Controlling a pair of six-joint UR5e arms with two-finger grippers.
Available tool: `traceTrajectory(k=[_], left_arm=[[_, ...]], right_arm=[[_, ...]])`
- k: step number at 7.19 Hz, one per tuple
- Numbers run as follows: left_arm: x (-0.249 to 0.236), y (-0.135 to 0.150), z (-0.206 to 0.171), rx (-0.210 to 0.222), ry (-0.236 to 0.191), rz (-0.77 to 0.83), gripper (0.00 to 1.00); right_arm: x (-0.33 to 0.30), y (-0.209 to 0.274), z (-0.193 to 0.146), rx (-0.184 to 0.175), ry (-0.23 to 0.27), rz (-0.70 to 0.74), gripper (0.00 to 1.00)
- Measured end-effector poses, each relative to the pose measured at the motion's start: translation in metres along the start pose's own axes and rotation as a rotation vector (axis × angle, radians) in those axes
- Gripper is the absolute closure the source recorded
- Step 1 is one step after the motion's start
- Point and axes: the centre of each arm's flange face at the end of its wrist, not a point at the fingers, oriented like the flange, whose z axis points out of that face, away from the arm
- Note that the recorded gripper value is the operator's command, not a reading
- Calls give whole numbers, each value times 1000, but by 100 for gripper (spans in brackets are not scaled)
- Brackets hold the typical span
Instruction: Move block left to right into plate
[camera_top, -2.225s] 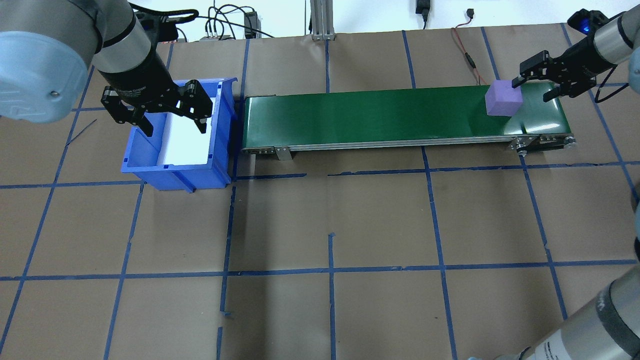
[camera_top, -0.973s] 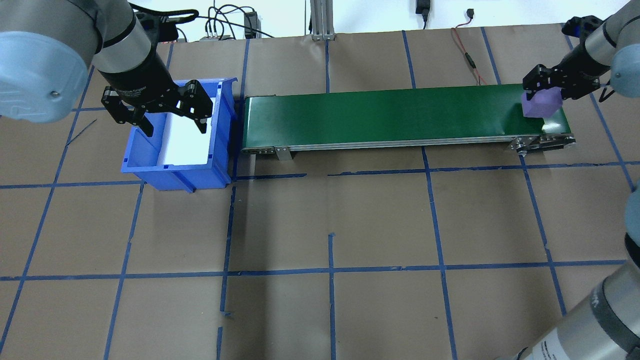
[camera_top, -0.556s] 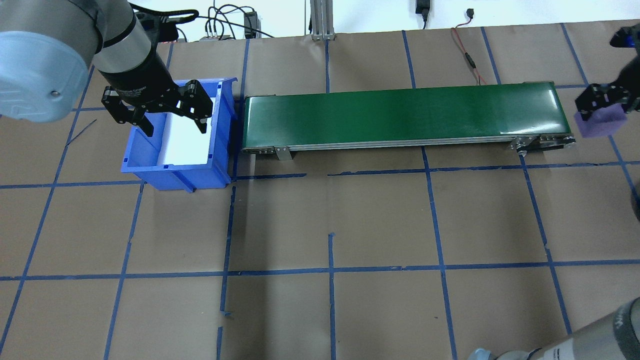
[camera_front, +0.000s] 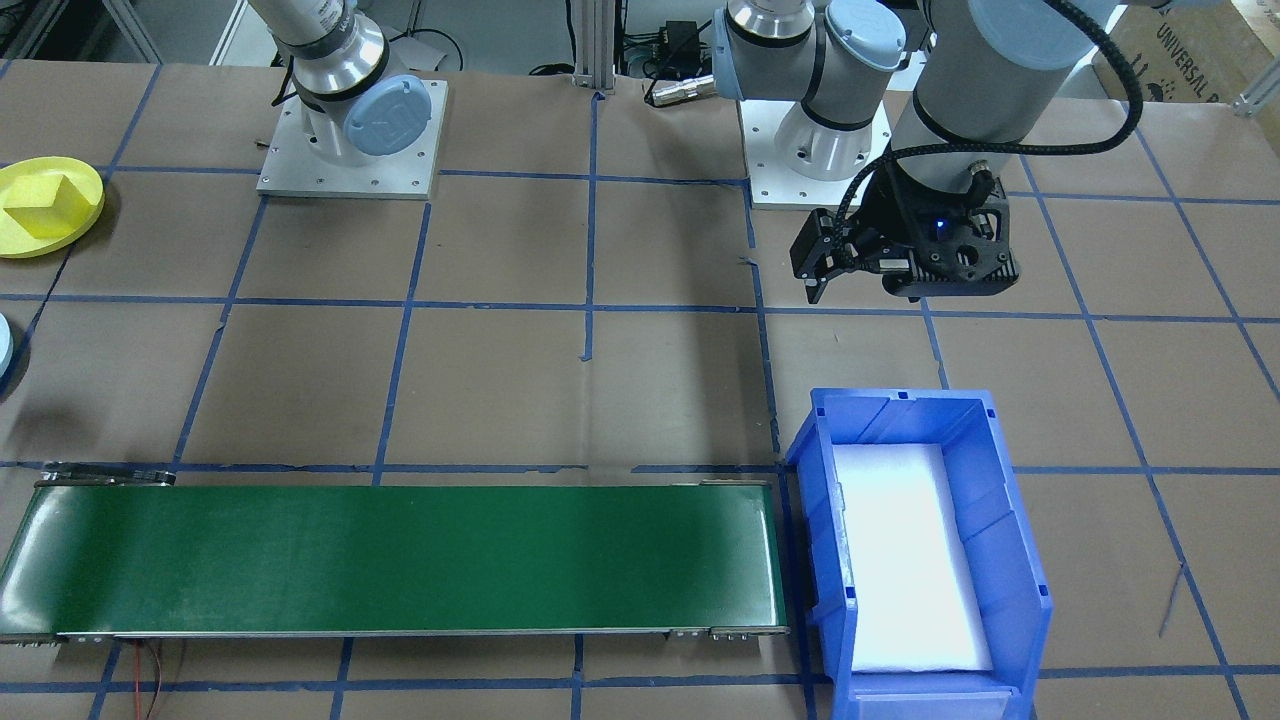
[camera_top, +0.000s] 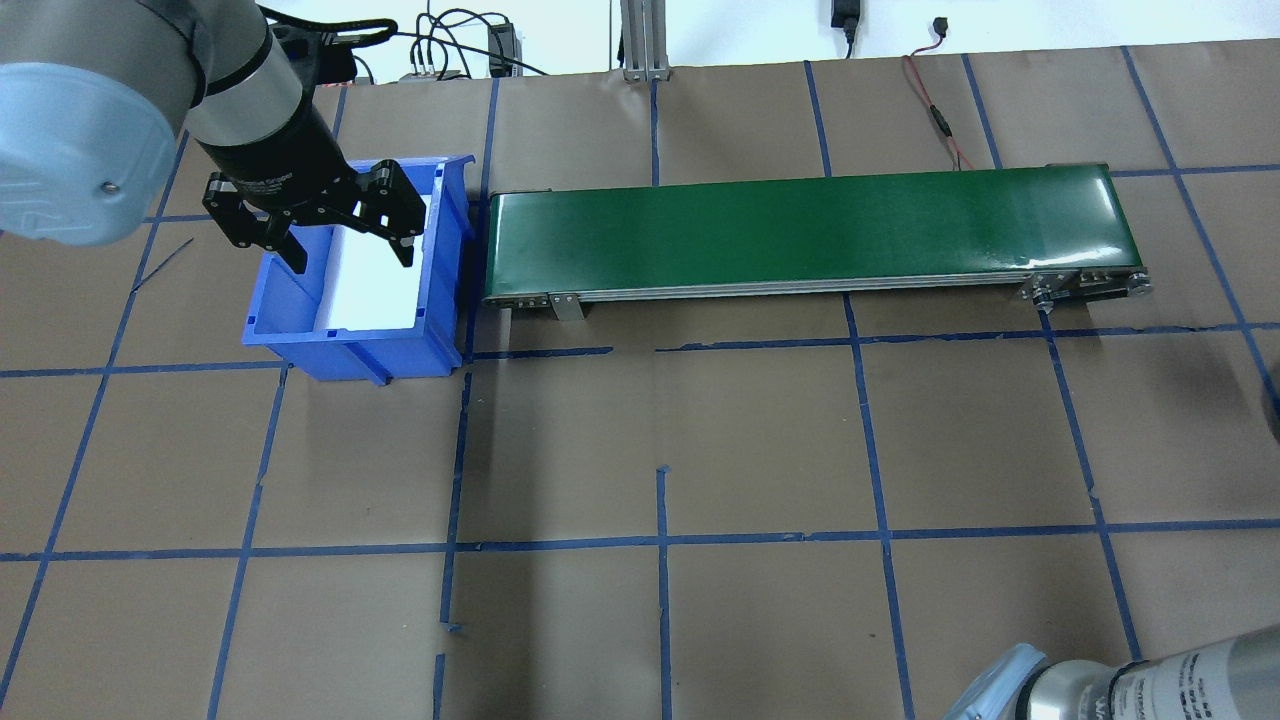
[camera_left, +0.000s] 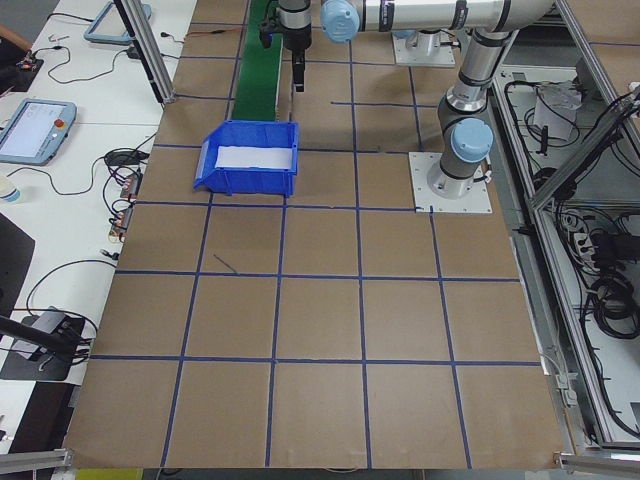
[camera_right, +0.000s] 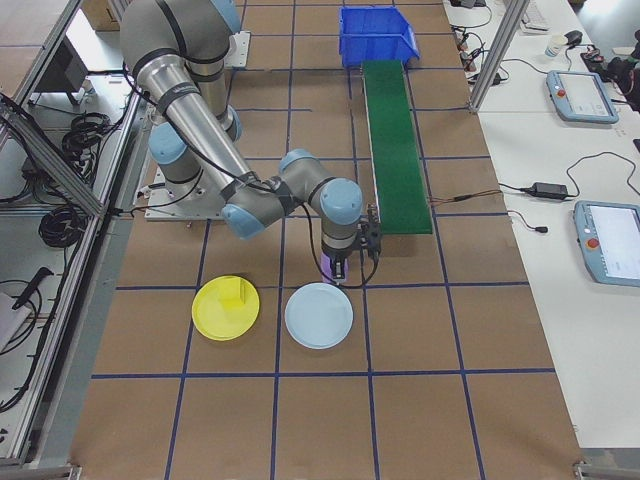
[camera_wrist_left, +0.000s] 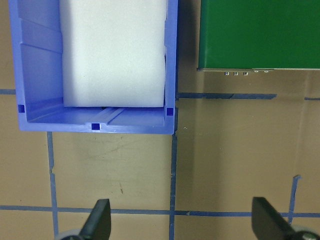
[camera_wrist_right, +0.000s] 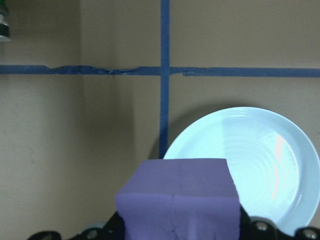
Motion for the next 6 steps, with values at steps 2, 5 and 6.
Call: traceTrajectory(k=[2,5,6], left_arm=[[0,0,0,1,0,0,0],[0,0,0,0,0,0,0],[0,-1,0,0,1,0,0]], right_arm=[[31,17,33,-5,-10,-6,1],[42,27,52,-30,-33,1,0],[41,26,44,-35,-26,11,0]])
